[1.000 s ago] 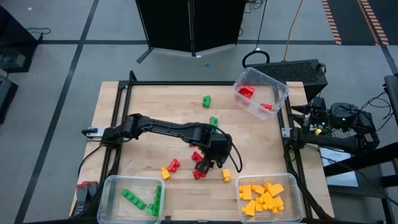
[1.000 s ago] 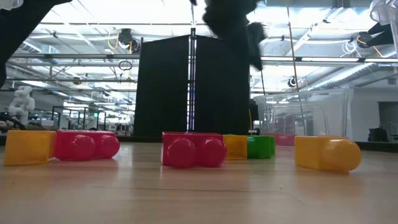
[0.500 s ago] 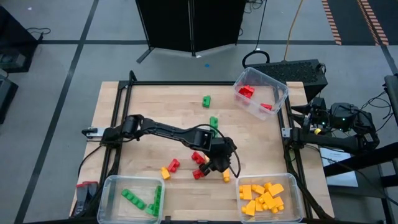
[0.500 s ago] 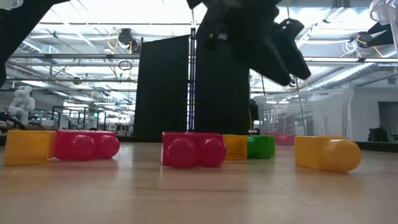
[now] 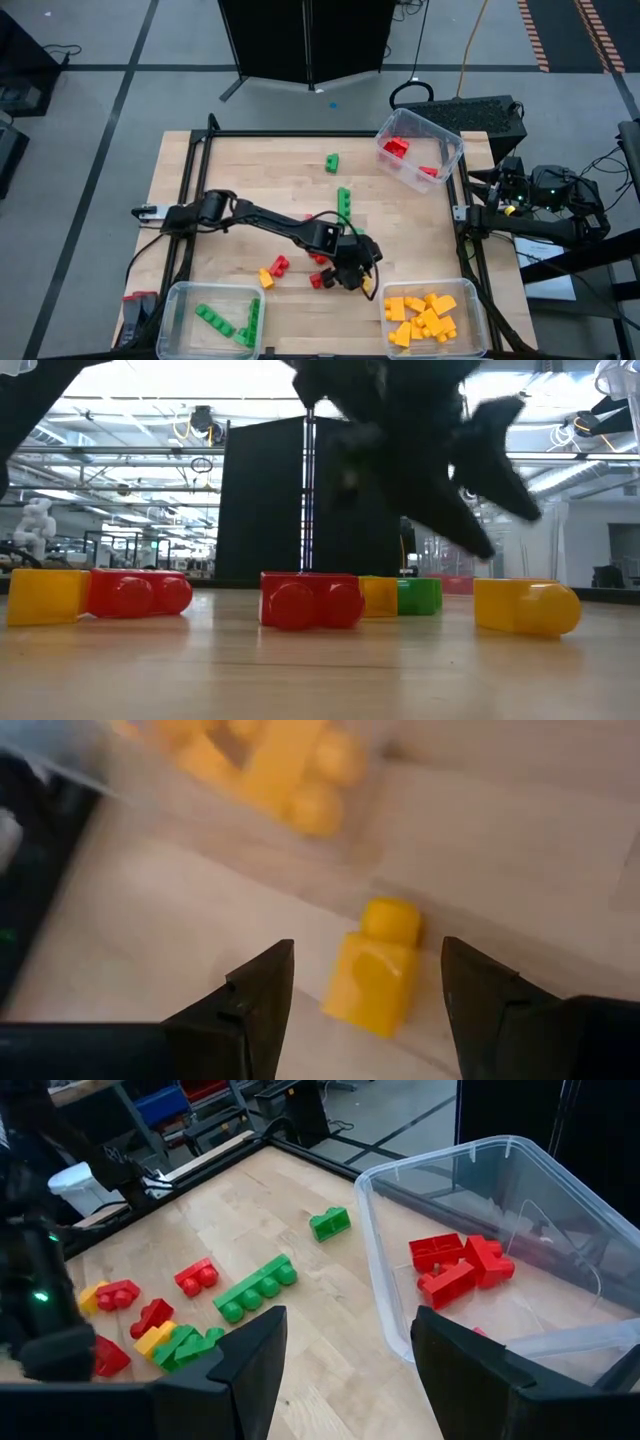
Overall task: Sort blocks
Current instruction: Put the yellow game piece into the bottom right transparent bin
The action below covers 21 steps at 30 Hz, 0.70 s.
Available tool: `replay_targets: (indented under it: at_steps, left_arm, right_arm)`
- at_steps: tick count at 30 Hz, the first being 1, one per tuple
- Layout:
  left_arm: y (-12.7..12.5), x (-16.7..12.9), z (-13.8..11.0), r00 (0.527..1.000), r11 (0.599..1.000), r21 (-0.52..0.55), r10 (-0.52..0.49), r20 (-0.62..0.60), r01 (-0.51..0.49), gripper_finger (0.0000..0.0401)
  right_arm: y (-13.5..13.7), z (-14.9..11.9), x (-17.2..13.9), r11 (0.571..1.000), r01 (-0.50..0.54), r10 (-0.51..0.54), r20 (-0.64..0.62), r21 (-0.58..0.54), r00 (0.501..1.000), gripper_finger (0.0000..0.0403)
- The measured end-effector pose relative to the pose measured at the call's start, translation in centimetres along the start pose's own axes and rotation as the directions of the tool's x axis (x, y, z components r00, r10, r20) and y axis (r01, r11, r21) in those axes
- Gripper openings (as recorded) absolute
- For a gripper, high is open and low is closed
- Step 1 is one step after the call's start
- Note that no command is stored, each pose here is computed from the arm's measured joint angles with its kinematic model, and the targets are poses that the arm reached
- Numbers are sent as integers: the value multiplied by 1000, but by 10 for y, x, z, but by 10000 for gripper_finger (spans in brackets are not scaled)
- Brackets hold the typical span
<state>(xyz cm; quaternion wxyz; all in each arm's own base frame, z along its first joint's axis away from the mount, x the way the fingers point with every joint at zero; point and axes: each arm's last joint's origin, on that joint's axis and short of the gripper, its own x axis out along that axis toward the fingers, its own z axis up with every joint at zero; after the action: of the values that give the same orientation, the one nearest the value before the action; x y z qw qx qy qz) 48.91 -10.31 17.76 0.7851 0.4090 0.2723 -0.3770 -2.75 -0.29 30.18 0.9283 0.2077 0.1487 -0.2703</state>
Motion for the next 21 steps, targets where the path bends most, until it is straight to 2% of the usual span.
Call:
replay_targets:
  at_steps: [5, 13, 21]
  left_arm:
    - [0, 17, -8, 999, 999, 3, 51, -7, -51, 192]
    - [-7, 34, -22, 1000, 1000, -3, -7, -25, 7, 192]
    - [-8, 41, -26, 1000, 1000, -21, 5, -19, -5, 187]
  right_arm:
    - [0, 0, 0, 1000, 0, 0, 0, 1, 1000, 208]
    - [0, 0, 0, 1000, 1, -1, 0, 1, 1000, 208]
    - [0, 0, 0, 1000, 4, -4, 1, -1, 1000, 208]
